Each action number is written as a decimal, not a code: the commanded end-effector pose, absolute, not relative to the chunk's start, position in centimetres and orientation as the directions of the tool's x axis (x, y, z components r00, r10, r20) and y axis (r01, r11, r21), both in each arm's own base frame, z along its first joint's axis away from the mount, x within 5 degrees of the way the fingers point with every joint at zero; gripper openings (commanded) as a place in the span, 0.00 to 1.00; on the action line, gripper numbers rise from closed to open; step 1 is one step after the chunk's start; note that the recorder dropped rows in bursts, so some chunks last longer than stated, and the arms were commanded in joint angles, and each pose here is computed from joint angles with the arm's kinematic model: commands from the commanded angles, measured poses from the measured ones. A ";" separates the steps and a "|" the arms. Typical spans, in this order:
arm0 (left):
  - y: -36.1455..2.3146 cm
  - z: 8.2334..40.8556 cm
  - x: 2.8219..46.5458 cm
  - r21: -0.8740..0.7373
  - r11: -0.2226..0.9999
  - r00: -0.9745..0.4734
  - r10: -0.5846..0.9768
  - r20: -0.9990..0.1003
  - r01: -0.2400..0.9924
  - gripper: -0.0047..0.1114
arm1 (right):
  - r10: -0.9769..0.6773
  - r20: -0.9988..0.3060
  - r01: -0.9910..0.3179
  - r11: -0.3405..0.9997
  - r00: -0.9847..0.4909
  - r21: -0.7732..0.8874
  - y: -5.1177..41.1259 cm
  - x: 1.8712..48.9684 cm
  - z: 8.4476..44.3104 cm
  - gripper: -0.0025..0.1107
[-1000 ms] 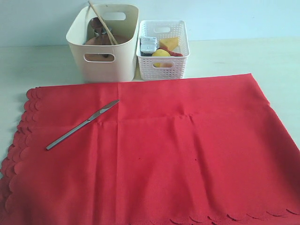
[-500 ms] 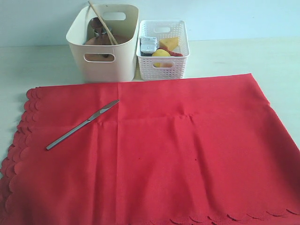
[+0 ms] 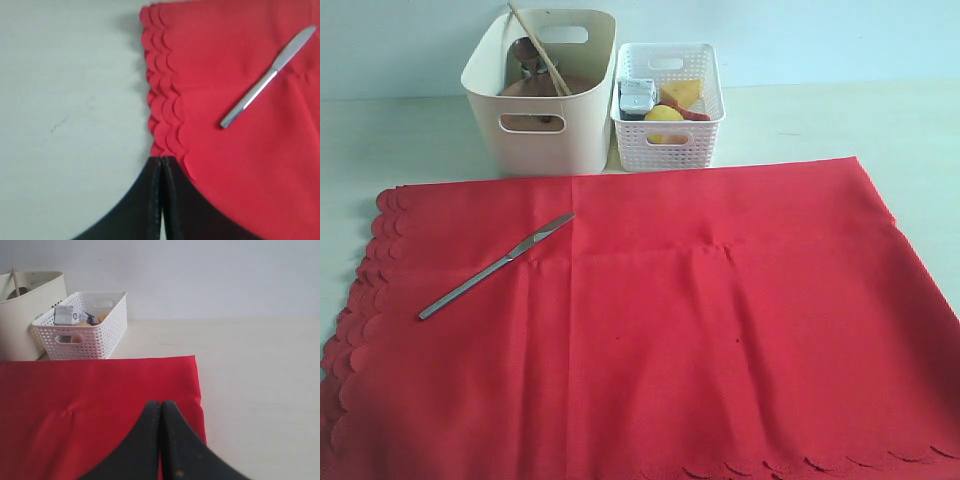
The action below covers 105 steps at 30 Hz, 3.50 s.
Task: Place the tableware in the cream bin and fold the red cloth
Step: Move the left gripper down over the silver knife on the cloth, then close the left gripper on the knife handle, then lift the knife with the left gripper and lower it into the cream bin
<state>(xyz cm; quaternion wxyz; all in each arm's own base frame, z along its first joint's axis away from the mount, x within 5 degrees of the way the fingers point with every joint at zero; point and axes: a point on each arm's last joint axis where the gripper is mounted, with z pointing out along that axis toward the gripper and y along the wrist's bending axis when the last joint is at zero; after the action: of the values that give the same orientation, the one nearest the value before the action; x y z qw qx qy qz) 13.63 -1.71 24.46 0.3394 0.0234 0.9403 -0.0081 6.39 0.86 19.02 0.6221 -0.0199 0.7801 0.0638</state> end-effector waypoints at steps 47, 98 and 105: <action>-12.9 12.3 32.7 -0.085 0.745 -0.741 0.630 -0.232 0.661 0.50 | 0.044 -0.956 -0.108 0.991 -0.290 0.078 0.9 6.2 18.3 0.02; -13.2 24.5 30.5 -0.105 0.777 -0.677 0.464 -0.572 0.621 0.04 | 0.044 -0.956 -0.108 0.991 -0.289 0.078 0.9 6.2 18.3 0.02; -13.5 28.8 31.0 -0.144 0.806 -0.620 0.313 -0.719 0.574 0.04 | 0.044 -0.956 -0.108 0.991 -0.289 0.078 0.9 6.2 18.3 0.02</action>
<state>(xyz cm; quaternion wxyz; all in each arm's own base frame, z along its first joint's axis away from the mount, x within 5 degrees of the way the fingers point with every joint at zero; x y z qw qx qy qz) 30.56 -13.32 26.59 0.3106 0.2725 0.8952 -0.1671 6.21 0.89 18.37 0.5928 -0.0210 0.8025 0.0644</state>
